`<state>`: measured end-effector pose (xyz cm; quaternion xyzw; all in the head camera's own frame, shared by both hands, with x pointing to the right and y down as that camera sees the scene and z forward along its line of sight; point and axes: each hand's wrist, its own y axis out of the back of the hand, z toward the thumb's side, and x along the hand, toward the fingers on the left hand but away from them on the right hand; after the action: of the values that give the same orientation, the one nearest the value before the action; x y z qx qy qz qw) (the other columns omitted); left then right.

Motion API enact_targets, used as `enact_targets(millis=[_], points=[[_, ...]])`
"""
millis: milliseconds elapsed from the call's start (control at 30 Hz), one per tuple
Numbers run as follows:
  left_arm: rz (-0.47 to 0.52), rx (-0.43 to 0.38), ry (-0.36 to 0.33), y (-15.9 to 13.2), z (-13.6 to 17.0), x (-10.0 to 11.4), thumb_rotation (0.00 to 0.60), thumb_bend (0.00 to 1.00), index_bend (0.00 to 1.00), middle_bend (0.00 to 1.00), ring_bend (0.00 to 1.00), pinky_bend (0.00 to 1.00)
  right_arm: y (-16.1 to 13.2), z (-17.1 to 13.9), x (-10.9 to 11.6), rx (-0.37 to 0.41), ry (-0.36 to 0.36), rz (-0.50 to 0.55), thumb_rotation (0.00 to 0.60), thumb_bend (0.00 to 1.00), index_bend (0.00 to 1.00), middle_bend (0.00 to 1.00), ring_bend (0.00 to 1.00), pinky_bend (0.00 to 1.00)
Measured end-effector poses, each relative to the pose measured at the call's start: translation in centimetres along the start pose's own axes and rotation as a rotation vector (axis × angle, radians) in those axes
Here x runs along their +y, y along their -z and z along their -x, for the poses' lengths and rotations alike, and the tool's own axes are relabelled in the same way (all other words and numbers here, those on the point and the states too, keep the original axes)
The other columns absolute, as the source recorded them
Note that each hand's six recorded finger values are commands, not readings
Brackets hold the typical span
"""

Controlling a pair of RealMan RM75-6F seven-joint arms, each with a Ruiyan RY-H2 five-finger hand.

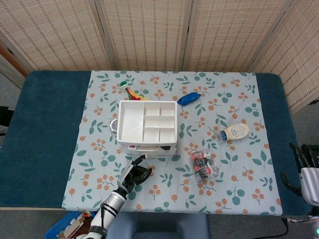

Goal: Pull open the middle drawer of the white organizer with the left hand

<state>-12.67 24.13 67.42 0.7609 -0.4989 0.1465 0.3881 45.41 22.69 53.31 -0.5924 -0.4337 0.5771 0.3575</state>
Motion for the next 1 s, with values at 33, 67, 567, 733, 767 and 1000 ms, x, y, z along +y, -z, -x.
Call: enact_targets(millis=[33,67,567,733,767,1000], points=[[-0.002,0.002,0.000,0.1,0.1,0.0,0.600,0.43,0.31,1.00,1.00,1.00,0.0,0.0,0.0,0.001,0.000,0.000,0.600,0.36,0.00,0.15,0.07,0.14],[-0.006,0.002,0.000,0.2,0.2,0.0,0.600,0.43,0.31,1.00,1.00,1.00,0.0,0.0,0.0,0.001,-0.001,0.001,0.600,0.36,0.00,0.15,0.07,0.14],[-0.505,-0.124,-0.023,-2.9,3.8,3.0,0.600,0.43,0.27,1.00,1.00,1.00,-0.2,0.4,1.5,0.024,0.045,-0.009,0.600,0.36,0.00,0.15,0.07,0.14],[-0.753,-0.179,-0.052,-5.1,4.5,4.5,0.600,0.43,0.24,1.00,1.00,1.00,-0.4,0.6,2.0,0.033,0.064,-0.009,0.600,0.36,0.00,0.15,0.07,0.14],[-0.795,-0.189,-0.060,-5.5,4.6,4.7,0.600,0.43,0.24,1.00,1.00,1.00,-0.5,0.6,2.0,0.036,0.067,-0.009,0.600,0.36,0.00,0.15,0.07,0.14],[-0.999,-0.259,-0.116,-8.0,4.5,5.3,0.600,0.43,0.24,1.00,1.00,1.00,-0.7,0.7,2.0,0.041,0.068,-0.007,0.600,0.36,0.00,0.15,0.07,0.15]])
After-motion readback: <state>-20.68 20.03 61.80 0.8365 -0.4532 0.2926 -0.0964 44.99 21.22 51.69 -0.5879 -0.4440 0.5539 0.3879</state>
